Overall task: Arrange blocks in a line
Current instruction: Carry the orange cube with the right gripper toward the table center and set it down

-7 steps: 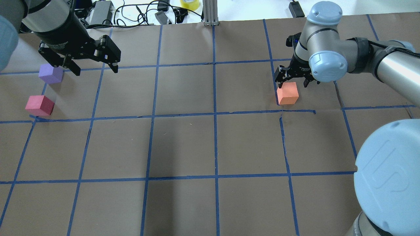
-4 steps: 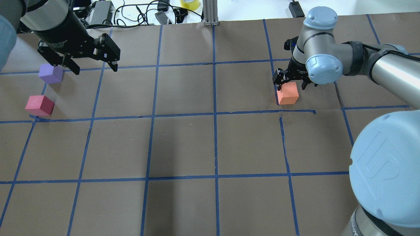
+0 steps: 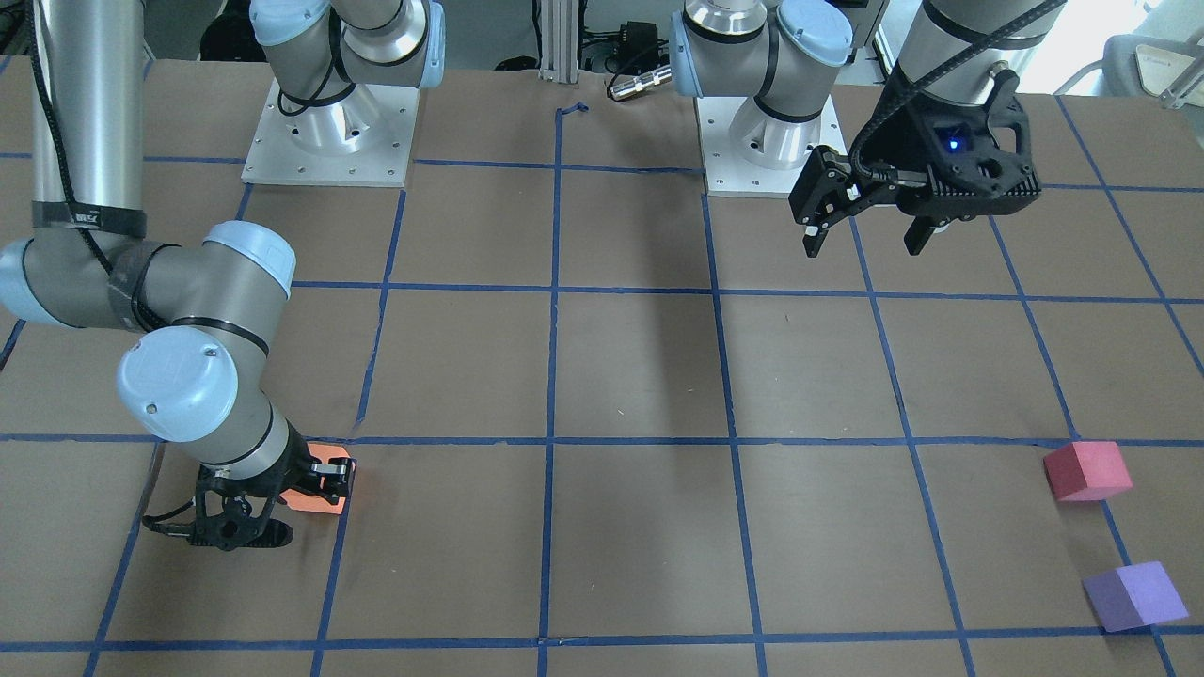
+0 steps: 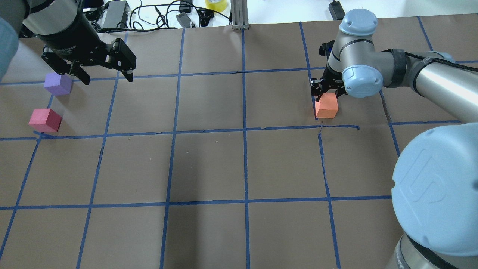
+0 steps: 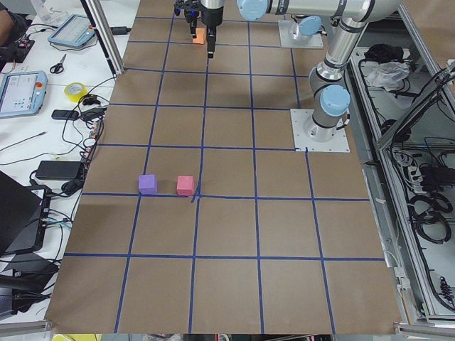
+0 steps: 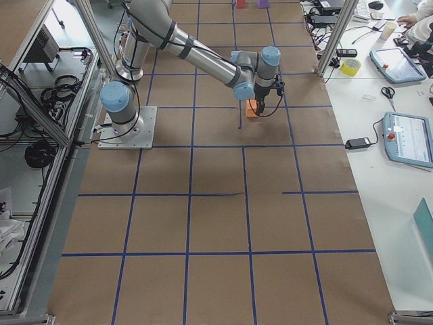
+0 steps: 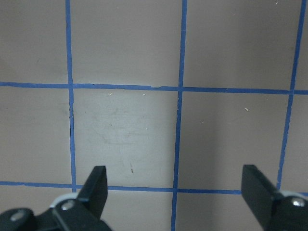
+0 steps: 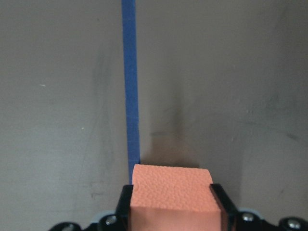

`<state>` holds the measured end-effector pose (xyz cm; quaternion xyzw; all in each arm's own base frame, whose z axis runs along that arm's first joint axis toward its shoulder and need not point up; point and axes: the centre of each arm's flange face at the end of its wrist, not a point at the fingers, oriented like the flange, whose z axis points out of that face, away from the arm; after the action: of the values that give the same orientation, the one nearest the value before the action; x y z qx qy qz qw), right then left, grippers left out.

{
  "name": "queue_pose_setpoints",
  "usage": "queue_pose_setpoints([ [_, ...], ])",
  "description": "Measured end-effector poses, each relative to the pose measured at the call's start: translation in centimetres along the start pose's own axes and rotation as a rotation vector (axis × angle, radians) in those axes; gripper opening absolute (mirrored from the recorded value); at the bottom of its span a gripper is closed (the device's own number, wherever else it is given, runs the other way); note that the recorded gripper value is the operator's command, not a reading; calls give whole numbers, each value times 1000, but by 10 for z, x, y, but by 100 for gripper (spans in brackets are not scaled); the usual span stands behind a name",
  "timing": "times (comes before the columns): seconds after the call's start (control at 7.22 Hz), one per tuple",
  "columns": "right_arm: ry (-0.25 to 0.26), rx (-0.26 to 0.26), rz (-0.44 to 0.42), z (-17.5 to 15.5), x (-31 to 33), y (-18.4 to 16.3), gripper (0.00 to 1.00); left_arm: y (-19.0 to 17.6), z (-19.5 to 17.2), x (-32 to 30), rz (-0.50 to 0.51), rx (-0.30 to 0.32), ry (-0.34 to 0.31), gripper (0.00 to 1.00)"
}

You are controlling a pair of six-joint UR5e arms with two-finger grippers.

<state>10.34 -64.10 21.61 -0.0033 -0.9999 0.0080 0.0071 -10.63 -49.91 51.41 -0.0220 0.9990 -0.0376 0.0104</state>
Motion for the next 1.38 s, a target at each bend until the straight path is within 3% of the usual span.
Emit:
queue_pose_setpoints([
  [0.42,-21,79,-1,-55,-94,-14,27,0,0,0,1,0,0,100],
  [0.55,-33,87,-17,-57,-144,-11,27,0,0,0,1,-1,0,100],
  [1.11,-70,64,28,-24,-280,9,27,0,0,0,1,-1,0,100],
  [1.38,-54,55,-5,-13,-297,14,28,-1,0,0,2,2,1,100],
])
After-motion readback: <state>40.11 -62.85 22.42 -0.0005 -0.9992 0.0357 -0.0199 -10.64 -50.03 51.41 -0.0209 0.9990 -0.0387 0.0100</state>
